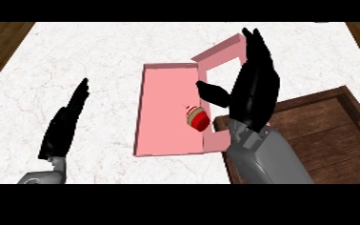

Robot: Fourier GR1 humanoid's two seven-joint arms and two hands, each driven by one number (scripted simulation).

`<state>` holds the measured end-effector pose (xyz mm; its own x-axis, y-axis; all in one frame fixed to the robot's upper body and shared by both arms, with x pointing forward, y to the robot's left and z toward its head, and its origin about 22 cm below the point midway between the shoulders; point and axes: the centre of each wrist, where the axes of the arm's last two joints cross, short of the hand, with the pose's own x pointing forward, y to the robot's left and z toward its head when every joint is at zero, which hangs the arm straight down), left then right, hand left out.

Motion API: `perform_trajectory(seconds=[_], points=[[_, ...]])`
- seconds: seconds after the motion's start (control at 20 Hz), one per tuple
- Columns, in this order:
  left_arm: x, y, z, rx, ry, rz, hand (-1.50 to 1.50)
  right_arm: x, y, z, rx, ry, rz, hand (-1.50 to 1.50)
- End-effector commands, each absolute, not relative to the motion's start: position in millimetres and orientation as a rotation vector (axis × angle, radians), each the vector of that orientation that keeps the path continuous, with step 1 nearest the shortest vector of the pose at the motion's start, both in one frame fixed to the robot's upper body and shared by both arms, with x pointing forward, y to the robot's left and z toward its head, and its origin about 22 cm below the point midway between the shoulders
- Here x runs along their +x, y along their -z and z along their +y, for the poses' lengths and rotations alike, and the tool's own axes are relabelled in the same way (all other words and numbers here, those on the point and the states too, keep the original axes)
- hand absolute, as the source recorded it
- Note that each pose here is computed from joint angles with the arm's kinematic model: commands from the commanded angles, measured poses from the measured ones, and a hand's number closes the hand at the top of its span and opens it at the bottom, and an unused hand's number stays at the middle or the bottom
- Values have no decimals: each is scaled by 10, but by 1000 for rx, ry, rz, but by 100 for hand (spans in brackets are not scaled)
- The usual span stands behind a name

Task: Pick the cupcake from the tray and place it in the cardboard box

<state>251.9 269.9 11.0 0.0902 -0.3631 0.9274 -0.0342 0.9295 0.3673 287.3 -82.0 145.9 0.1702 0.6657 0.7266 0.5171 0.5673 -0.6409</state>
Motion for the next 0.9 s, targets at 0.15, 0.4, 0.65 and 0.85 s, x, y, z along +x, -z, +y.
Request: perform_trajectory(seconds=[0.15,0.4,0.65,0.85], points=[[2514,-143,2847,357,223,-1460,0,2973,-1685,-863,-874,346,-1571,-150],[2406,54,2877,383,198,-1433,0,2738,-1574,-1203,-942,523,-1577,-150],[2377,-60,2960,403,168,-1437,0,2189,-1530,-1531,-967,624,-1541,-150],[2296,48,2972,387,182,-1427,0,1617,-1615,-1766,-980,639,-1560,-150]])
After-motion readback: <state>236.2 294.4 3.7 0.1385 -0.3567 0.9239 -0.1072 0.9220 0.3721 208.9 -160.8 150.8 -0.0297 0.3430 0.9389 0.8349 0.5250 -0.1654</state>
